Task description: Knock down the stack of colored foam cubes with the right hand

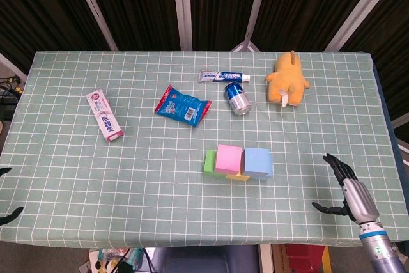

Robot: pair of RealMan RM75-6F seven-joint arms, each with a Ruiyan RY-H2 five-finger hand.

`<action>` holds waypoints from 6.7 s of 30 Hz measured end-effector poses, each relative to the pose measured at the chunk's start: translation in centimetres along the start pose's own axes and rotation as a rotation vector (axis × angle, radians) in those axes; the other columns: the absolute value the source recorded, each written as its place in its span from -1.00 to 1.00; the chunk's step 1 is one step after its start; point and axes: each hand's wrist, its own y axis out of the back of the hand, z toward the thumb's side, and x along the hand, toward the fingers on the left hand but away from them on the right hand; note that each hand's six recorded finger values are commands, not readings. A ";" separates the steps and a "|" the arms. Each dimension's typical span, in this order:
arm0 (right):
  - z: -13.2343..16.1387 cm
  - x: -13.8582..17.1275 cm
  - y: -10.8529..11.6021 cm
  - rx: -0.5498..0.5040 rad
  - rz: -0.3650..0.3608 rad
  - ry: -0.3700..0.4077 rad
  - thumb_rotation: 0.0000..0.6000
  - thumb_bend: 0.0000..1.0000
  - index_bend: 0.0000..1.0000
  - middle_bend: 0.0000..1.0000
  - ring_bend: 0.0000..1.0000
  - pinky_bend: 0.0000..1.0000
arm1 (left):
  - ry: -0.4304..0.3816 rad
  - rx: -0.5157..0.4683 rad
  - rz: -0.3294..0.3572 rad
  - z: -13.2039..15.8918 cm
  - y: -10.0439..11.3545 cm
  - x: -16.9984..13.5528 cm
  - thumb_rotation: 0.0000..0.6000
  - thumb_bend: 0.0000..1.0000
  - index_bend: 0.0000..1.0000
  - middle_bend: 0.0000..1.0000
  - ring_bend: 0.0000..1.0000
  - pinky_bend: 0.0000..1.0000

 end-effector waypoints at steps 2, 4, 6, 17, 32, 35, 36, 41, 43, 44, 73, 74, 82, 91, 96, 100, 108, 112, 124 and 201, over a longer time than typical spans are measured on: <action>0.1 0.0 -0.1 0.007 -0.004 0.002 1.00 -0.74 -1.00 -1.00 -0.96 -1.00 | -0.001 -0.001 -0.002 0.0 0.0 0.1 1.00 -0.73 -0.57 -1.00 -1.00 -1.00; 0.2 -0.1 -0.3 0.013 -0.010 0.002 1.00 -0.74 -1.00 -1.00 -0.96 -1.00 | -0.003 0.000 -0.005 0.1 -0.1 0.1 1.00 -0.73 -0.57 -1.00 -1.00 -1.00; 0.2 -0.1 -0.4 0.016 -0.018 -0.003 1.00 -0.74 -1.00 -1.00 -0.96 -1.00 | -0.006 0.001 -0.004 0.1 -0.1 0.0 1.00 -0.73 -0.57 -1.00 -1.00 -1.00; 0.0 0.0 0.2 0.005 -0.067 -0.021 1.00 -0.74 -1.00 -1.00 -0.96 -1.00 | -0.009 0.007 -0.003 0.3 -0.2 -0.1 1.00 -0.73 -0.57 -1.00 -1.00 -1.00; 1.4 -0.8 -2.6 -0.047 0.023 0.037 1.00 -0.82 -1.00 -1.00 -0.99 -1.00 | -0.018 0.011 0.004 0.6 -0.1 -0.4 1.00 -0.73 -0.58 -1.00 -1.00 -1.00; 1.7 -1.5 -3.6 -0.071 0.045 0.043 1.00 -0.91 -1.00 -1.00 -1.00 -1.00 | -0.017 0.011 0.005 0.5 0.0 -0.4 1.00 -0.73 -0.58 -1.00 -1.00 -1.00; 1.6 -1.9 -4.0 -0.072 0.052 0.042 1.00 -0.91 -1.00 -1.00 -1.00 -1.00 | -0.016 0.012 0.004 0.5 -0.1 -0.4 1.00 -0.73 -0.58 -1.00 -1.00 -1.00; 2.0 -3.3 -4.9 -0.086 0.047 0.033 1.00 -0.91 -1.00 -1.00 -1.00 -1.00 | -0.019 0.021 -0.012 0.7 -0.5 -0.1 1.00 -0.73 -0.59 -1.00 -1.00 -1.00; 2.3 -4.0 -5.3 -0.105 0.035 0.031 1.00 -0.91 -1.00 -1.00 -1.00 -1.00 | -0.021 0.025 -0.015 0.8 -0.6 -0.1 1.00 -0.73 -0.59 -1.00 -1.00 -1.00; 2.5 -4.3 -5.4 -0.114 0.030 0.031 1.00 -0.91 -1.00 -1.00 -1.00 -1.00 | -0.022 0.026 -0.016 0.9 -0.6 -0.1 1.00 -0.73 -0.59 -1.00 -1.00 -1.00; 6.5 -9.8 -10.9 -0.126 0.013 0.009 1.00 -0.92 -1.00 -1.00 -1.00 -1.00 | 0.012 0.031 -0.013 0.3 -0.4 0.0 1.00 -0.73 -0.58 -1.00 -1.00 -1.00; 6.5 -9.9 -10.9 -0.127 0.010 0.005 1.00 -0.92 -1.00 -1.00 -1.00 -1.00 | 0.013 0.031 -0.014 0.3 -0.4 0.0 1.00 -0.73 -0.58 -1.00 -1.00 -1.00; 5.9 -10.8 -11.2 -0.124 0.003 -0.004 1.00 -0.92 -0.98 -0.82 -0.67 -1.00 | 0.016 0.034 -0.019 0.3 -0.5 0.1 1.00 -0.73 -0.58 -1.00 -1.00 -1.00; 5.4 -10.7 -11.4 -0.122 0.018 -0.005 1.00 -0.91 -0.61 -0.28 0.08 -0.72 | 0.013 0.040 -0.028 0.5 -0.7 0.1 1.00 -0.73 -0.58 -1.00 -1.00 -1.00; 5.7 -10.6 -11.6 -0.128 0.015 -0.011 1.00 -0.77 -0.56 -0.13 0.33 -0.53 | 0.013 0.040 -0.027 0.5 -0.7 0.1 1.00 -0.73 -0.58 -1.00 -1.00 -1.00; 6.0 -10.6 -11.4 -0.140 -0.015 -0.013 1.00 -0.69 -0.50 -0.09 0.44 -0.44 | 0.014 0.037 -0.028 0.5 -0.7 0.1 1.00 -0.73 -0.58 -1.00 -1.00 -1.00; 6.1 -10.7 -10.3 -0.174 -0.093 -0.030 1.00 -0.57 -0.45 -0.06 0.54 -0.36 | 0.017 0.031 -0.025 0.3 -0.5 0.1 1.00 -0.73 -0.58 -1.00 -1.00 -1.00; 5.8 -10.7 -9.6 -0.180 -0.110 -0.039 1.00 -0.57 -0.45 -0.06 0.54 -0.36 | 0.016 0.031 -0.026 0.3 -0.5 0.0 1.00 -0.73 -0.58 -1.00 -1.00 -1.00; 4.9 -11.1 -2.1 -0.296 -0.271 -0.053 1.00 -0.57 -0.43 -0.06 0.54 -0.36 | 0.013 0.035 -0.033 0.5 -0.7 0.1 1.00 -0.73 -0.57 -1.00 -1.00 -1.00; 10.5 -6.1 -6.9 -0.232 0.090 0.077 1.00 -0.75 -1.00 -0.90 -0.52 -0.91 | 0.031 0.012 -0.031 -0.1 -0.2 0.0 1.00 -0.74 -0.57 -1.00 -1.00 -1.00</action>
